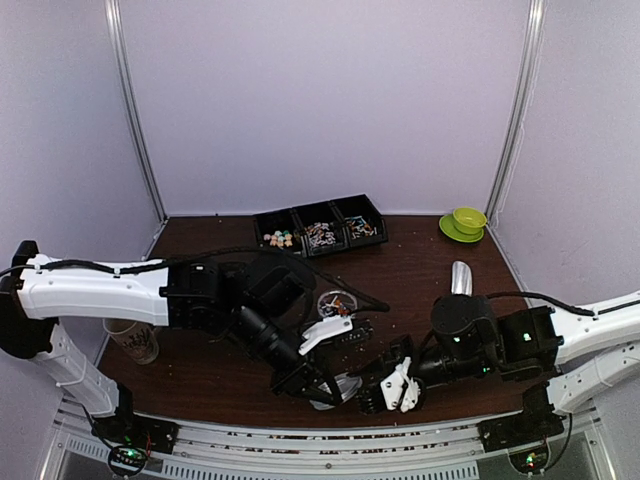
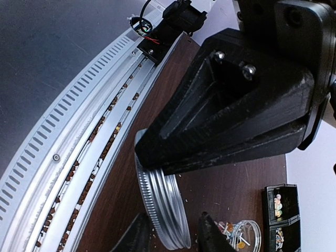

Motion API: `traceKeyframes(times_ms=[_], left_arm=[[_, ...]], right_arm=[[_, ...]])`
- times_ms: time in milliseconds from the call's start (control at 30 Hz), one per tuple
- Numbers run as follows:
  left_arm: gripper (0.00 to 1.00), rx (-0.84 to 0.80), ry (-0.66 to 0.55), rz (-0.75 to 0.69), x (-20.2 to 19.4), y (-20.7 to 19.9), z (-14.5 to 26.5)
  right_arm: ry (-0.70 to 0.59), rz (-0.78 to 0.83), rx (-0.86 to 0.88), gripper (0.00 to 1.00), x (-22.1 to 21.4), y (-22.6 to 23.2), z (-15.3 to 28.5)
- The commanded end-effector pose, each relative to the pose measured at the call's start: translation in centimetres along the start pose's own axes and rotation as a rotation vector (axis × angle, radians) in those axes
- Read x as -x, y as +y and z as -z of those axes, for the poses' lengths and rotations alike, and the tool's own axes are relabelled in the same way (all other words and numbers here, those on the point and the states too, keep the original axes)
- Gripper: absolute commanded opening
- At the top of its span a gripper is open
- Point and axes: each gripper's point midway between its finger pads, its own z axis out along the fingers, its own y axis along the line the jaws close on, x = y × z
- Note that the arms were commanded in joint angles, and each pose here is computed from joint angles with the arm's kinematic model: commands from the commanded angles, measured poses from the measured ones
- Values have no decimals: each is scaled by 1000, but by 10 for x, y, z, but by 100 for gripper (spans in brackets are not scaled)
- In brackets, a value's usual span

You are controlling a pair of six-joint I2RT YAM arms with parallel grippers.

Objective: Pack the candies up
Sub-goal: Pass from the left arm to the right

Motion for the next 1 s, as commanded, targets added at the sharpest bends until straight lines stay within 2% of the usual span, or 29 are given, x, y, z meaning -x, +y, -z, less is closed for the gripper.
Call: traceKeyframes(times_ms=[0, 67, 233, 433, 567, 667, 733, 833, 867, 967], left_arm=[[0, -53, -18, -61, 11, -14, -2], [0, -58, -17, -64, 10, -15, -2], [0, -69, -10, -69, 8, -16, -3], [0, -72, -11, -74, 10, -17, -4], [5, -63, -14, -77, 11, -15, -4], [17, -32, -22, -79, 12, -11, -3], [34, -2, -35, -81, 13, -9, 2], [48, 71, -62, -85, 17, -1, 13], [59, 103, -80, -89, 20, 0, 21], [81, 221, -131, -82, 28, 11, 49]], right_arm=[[-35, 13, 3, 26, 13, -3, 2], [-38, 20, 16, 21, 13, -1, 3], [-50, 21, 52, 20, 13, 8, 6], [-63, 19, 68, 10, 15, 10, 8], [-70, 14, 69, 9, 17, 10, 10], [-76, 2, 63, 9, 19, 9, 11], [-75, -16, 56, 9, 19, 8, 13], [-67, -60, 28, 9, 18, 2, 14], [-64, -86, 17, 8, 17, 0, 14], [-47, -158, -38, 5, 12, -9, 15]])
